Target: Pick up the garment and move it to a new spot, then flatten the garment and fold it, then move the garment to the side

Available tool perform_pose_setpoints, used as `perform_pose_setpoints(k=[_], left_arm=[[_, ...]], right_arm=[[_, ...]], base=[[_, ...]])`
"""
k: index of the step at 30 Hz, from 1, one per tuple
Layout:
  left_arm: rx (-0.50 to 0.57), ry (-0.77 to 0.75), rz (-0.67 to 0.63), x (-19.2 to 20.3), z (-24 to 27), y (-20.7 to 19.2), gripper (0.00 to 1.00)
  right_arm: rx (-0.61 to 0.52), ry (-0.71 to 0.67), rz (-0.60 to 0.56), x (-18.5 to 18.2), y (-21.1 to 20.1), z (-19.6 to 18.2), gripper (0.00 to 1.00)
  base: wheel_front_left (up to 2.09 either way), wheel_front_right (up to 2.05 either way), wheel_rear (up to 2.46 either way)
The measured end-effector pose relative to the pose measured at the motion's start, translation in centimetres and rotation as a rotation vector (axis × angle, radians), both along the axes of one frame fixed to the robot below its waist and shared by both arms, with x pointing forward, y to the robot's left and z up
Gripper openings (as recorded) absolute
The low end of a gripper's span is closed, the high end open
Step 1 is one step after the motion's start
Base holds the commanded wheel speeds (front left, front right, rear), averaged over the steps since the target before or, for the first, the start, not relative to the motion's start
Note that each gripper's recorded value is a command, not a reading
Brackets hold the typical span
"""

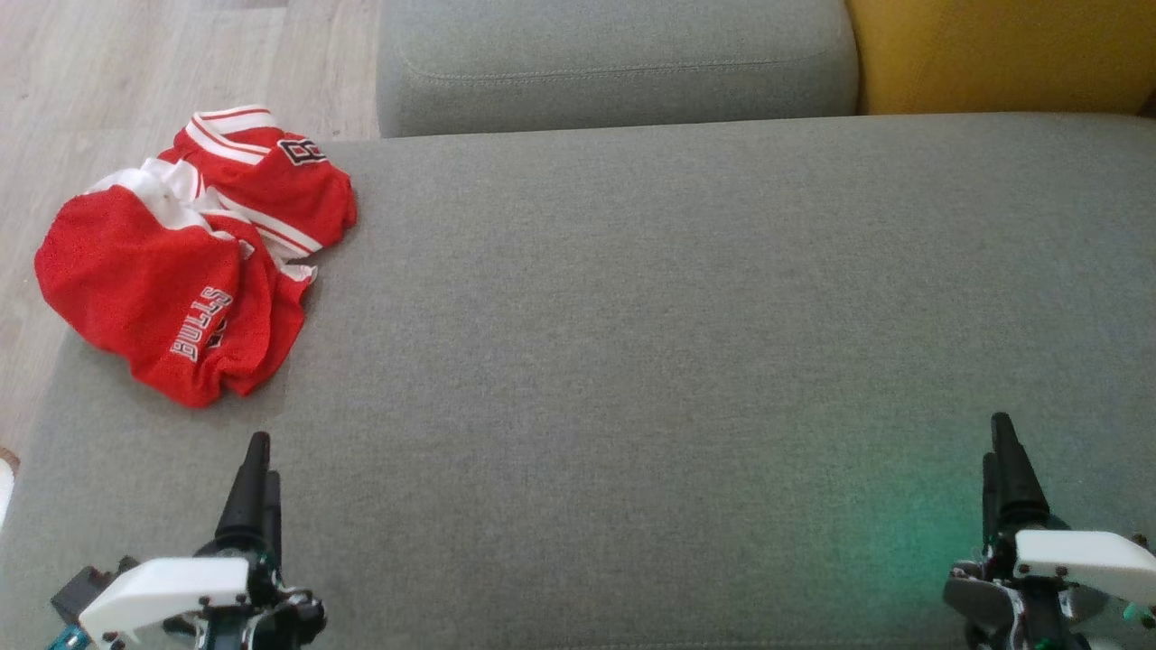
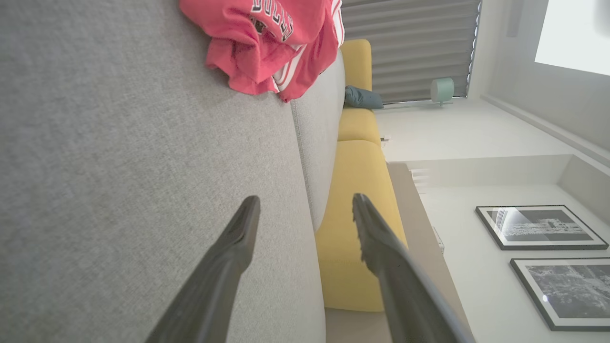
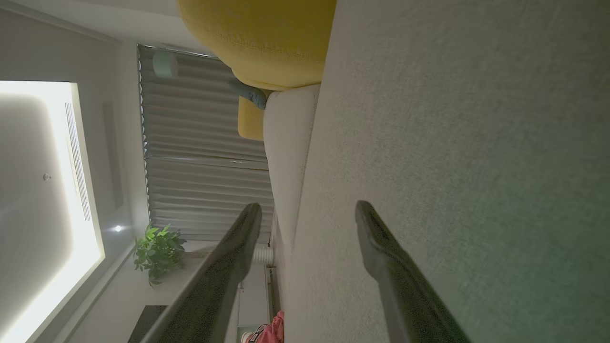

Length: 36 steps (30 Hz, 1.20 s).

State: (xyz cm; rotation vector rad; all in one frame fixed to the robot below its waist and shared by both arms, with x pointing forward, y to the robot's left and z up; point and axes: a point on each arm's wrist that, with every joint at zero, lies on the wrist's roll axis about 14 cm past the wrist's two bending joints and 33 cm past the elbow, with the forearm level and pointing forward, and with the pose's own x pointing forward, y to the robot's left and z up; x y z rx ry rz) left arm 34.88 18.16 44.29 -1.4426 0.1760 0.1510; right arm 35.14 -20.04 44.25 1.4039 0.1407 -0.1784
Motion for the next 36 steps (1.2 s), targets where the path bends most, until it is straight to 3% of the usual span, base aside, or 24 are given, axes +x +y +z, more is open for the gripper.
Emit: perform_pose_setpoints(k=[36], left_arm=[[0.584, -0.083, -0.131, 0.5, 2.8, -2.4, 1.00]], right_arm=[[-0.548, -0.117, 0.187, 0.9, 4.0, 3.2, 1.00]], base=[[0.00, 0.00, 0.00]])
